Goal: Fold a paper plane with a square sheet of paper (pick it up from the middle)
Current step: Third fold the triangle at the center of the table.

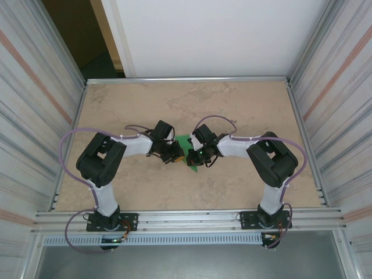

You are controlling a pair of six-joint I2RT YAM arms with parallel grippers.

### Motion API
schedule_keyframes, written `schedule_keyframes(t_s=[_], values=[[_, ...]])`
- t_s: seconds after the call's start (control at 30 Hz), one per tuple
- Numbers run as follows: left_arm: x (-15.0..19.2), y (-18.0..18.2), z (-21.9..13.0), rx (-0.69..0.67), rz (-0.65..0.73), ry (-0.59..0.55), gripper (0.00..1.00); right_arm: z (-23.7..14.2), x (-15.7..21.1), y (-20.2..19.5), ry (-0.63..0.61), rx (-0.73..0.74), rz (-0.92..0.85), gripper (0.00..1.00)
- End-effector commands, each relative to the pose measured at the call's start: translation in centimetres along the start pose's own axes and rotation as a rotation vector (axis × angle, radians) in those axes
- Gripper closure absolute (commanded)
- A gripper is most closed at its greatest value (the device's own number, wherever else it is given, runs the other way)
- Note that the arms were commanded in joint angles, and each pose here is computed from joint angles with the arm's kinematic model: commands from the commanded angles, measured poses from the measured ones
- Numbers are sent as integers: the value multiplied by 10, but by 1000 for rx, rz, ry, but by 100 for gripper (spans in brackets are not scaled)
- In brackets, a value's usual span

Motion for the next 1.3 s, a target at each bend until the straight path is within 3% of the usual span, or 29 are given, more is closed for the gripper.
schedule_keyframes(t_s=[0.0,0.57,0.83,1.07,1.27], values=[[9,52,17,-222,-82,35,87,2,4,-11,36,53,1,95],[0,59,18,-240,-93,33,87,-9,38,-25,127,49,25,95],[-1,61,18,-243,-97,33,87,-27,46,-33,84,82,53,95],[-1,60,19,-239,-98,36,87,-59,26,-1,-70,38,-52,93],[-2,60,19,-238,-100,35,87,-39,17,21,-29,3,-93,93]])
Point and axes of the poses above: each hand's point on the last joint's axis, 136 mm out from that joint toward the fingers, its own z axis out along the fingers, its own y axis along the line the jaws close on, x = y × z, the point moved 7 cm from there along -z, back along the fingers, and after that the axes turned 3 degrees about -z, right-handed, at the moved point
